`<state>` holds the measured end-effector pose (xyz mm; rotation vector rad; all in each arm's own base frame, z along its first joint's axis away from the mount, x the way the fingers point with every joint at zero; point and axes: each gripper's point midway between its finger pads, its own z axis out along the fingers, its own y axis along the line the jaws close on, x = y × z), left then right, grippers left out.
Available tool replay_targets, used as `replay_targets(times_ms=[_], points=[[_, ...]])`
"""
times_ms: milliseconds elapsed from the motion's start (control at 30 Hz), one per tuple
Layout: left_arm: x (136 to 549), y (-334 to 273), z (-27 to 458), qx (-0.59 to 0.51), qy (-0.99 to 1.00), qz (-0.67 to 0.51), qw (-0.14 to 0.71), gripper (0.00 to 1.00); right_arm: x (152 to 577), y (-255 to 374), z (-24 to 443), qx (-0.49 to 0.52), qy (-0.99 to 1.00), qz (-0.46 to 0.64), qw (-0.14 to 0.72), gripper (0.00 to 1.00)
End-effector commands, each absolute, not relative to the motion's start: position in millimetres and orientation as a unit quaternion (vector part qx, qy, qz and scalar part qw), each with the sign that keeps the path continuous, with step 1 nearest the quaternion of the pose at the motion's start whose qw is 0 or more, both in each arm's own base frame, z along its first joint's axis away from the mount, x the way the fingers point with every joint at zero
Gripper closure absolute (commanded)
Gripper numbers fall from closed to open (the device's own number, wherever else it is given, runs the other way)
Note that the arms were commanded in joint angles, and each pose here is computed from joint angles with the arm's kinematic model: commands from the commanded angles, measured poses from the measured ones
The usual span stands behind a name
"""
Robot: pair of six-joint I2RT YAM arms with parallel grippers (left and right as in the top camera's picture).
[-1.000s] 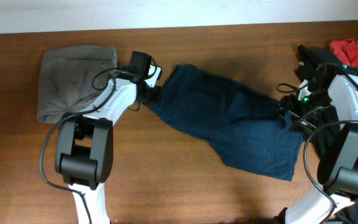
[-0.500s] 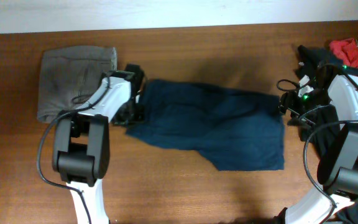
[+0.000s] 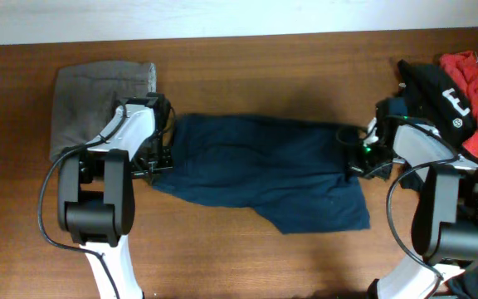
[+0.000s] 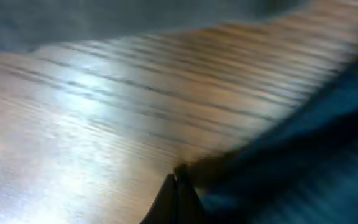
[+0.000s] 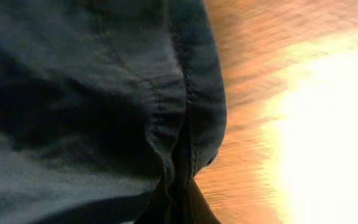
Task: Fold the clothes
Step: 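Stretch the navy shorts flat between both grippers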
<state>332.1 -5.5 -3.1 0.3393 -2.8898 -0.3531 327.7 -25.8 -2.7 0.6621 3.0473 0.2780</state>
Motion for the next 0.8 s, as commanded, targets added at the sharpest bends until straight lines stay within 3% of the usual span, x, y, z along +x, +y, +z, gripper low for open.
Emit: replay_targets(times_ms=[0, 100, 233, 300, 400, 467, 567, 600, 767], points=[[321, 16, -18, 0.131, -0.974, -0.132, 0.129, 1.0, 300, -71, -11, 0.277, 0.959, 0.034, -0.039, 0.96], [323, 17, -18, 0.127, -0.976, -0.12, 0.129, 1.0, 310, -69, 8, 0.267, 0.96, 0.079, -0.037, 0.87], [334, -17, -25, 0.081, -0.989, -0.009, 0.12, 0.96, 315, -63, 22, 0.256, 0.961, 0.097, -0.041, 0.59], [343, -49, -24, 0.03, -0.99, 0.092, 0.105, 0.88, 313, -62, 23, 0.253, 0.961, 0.098, -0.045, 0.45], [357, -103, -7, -0.076, -0.961, 0.259, 0.056, 0.55, 312, -61, 23, 0.244, 0.963, 0.1, -0.048, 0.38], [364, -109, -7, -0.088, -0.959, 0.266, 0.039, 0.33, 312, -58, 24, 0.245, 0.962, 0.108, -0.049, 0.35], [367, -118, -8, -0.126, -0.955, 0.268, 0.023, 0.17, 313, -57, 24, 0.244, 0.962, 0.113, -0.048, 0.34], [367, -126, -8, -0.152, -0.951, 0.267, 0.016, 0.05, 313, -56, 25, 0.243, 0.962, 0.117, -0.047, 0.34], [366, -147, -17, -0.181, -0.947, 0.267, 0.013, 0.01, 314, -55, 25, 0.241, 0.962, 0.119, -0.045, 0.33]])
